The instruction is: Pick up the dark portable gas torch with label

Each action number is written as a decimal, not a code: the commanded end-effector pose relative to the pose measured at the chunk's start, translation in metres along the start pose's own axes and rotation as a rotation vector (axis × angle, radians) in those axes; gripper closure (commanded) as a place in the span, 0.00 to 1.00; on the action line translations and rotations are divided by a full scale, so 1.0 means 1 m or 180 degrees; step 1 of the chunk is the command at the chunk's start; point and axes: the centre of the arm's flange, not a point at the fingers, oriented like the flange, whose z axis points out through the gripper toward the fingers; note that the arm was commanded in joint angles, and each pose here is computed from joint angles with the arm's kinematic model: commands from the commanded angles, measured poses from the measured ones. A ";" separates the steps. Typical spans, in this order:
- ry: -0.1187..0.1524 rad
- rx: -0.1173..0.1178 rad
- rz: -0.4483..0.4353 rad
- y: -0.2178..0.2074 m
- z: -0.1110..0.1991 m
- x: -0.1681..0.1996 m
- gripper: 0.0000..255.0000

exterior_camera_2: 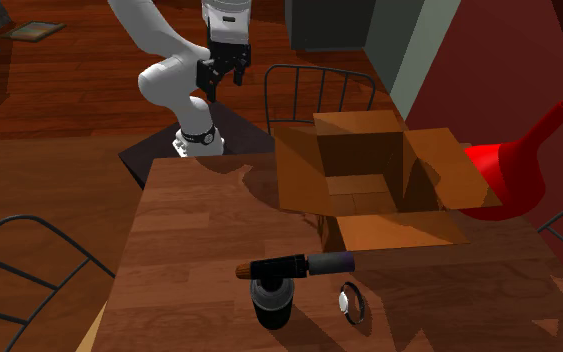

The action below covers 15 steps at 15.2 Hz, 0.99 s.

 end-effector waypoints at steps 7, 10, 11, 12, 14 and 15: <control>0.0122 0.0029 -0.0221 0.064 -0.011 0.042 0.00; 0.0183 0.0043 -0.0332 0.095 -0.017 0.064 0.00; 0.0203 0.0048 -0.0369 0.105 -0.019 0.072 0.00; 0.0224 0.0053 -0.0406 0.115 -0.021 0.079 0.00; 0.0264 0.0062 -0.0479 0.135 -0.025 0.095 0.00; 0.0285 0.0067 -0.0516 0.144 -0.027 0.103 0.00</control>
